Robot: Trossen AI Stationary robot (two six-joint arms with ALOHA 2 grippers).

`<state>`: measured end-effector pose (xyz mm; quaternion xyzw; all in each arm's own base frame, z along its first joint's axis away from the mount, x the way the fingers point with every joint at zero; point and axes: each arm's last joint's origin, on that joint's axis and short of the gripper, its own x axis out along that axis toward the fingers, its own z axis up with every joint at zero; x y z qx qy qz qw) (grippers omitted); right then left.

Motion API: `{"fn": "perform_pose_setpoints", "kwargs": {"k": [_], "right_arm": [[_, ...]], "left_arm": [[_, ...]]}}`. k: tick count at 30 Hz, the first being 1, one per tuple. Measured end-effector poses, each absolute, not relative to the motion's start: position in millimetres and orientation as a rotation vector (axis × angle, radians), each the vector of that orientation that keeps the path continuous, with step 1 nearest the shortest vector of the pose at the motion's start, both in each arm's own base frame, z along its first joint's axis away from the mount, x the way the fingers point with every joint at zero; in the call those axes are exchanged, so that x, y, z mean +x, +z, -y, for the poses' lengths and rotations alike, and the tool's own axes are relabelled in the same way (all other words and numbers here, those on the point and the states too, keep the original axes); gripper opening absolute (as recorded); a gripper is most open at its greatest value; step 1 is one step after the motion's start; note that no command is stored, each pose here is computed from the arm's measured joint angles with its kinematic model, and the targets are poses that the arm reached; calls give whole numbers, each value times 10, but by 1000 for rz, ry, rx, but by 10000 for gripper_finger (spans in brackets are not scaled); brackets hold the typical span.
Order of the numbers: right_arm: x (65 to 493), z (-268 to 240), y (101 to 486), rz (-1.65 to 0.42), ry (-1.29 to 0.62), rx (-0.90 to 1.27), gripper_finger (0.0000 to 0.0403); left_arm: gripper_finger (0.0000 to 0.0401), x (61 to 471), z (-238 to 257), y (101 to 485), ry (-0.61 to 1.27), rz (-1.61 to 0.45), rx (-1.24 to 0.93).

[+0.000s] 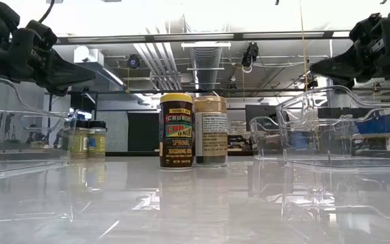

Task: Sort spices by type
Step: Put the bottom yellow seasoning bottle into the middle right transparent bin

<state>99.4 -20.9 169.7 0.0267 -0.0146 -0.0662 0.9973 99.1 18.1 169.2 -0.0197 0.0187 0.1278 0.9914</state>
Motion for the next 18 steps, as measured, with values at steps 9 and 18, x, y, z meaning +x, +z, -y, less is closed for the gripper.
{"fn": "perform_pose_setpoints", "kwargs": {"k": [9, 18], "right_arm": [[992, 208, 1735, 70, -130, 85, 13], [990, 207, 1773, 129, -110, 373, 13]], "left_arm": [[1, 991, -181, 1692, 256, -37, -39], [1, 991, -181, 1692, 256, -38, -39]]}}
